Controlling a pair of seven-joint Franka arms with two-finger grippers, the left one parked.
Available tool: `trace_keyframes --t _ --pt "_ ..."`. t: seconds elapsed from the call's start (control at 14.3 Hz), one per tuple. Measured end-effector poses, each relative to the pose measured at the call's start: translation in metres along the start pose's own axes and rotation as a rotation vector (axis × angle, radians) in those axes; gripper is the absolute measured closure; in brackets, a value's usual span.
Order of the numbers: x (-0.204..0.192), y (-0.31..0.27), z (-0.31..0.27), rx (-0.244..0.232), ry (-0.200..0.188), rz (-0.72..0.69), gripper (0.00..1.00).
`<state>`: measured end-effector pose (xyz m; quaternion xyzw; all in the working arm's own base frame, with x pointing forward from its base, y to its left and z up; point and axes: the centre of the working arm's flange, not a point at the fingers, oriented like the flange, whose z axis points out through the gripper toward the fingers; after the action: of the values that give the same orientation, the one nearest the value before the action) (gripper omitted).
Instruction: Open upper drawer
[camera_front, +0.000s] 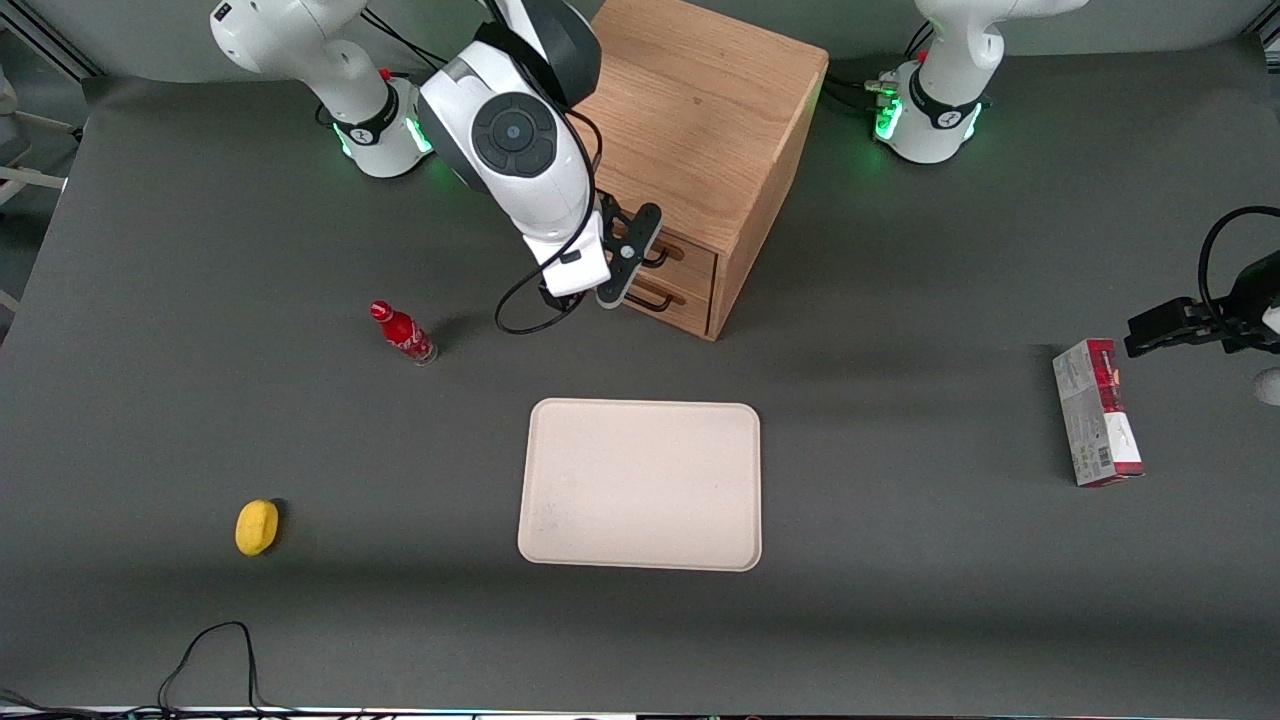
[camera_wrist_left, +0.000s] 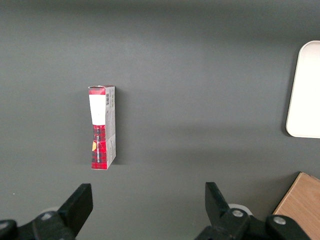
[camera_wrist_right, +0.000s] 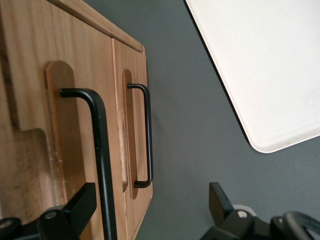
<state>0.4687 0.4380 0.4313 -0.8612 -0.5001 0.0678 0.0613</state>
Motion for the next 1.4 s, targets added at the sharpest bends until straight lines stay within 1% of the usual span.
trace_keyframes --t 0.14,0.63,0.84,1.4 --pt "-0.0012 0.0007 0.0056 0.001 -0.005 0.002 0.00" --pt "-0.0006 -0.0001 0.0086 -0.002 0.001 -0.035 0.00" --pt "0.0001 0.0003 0.0086 -0.005 0.009 -0.093 0.00" --pt "0.0014 0.0018 0.0095 -0.014 0.024 -0.186 0.00"
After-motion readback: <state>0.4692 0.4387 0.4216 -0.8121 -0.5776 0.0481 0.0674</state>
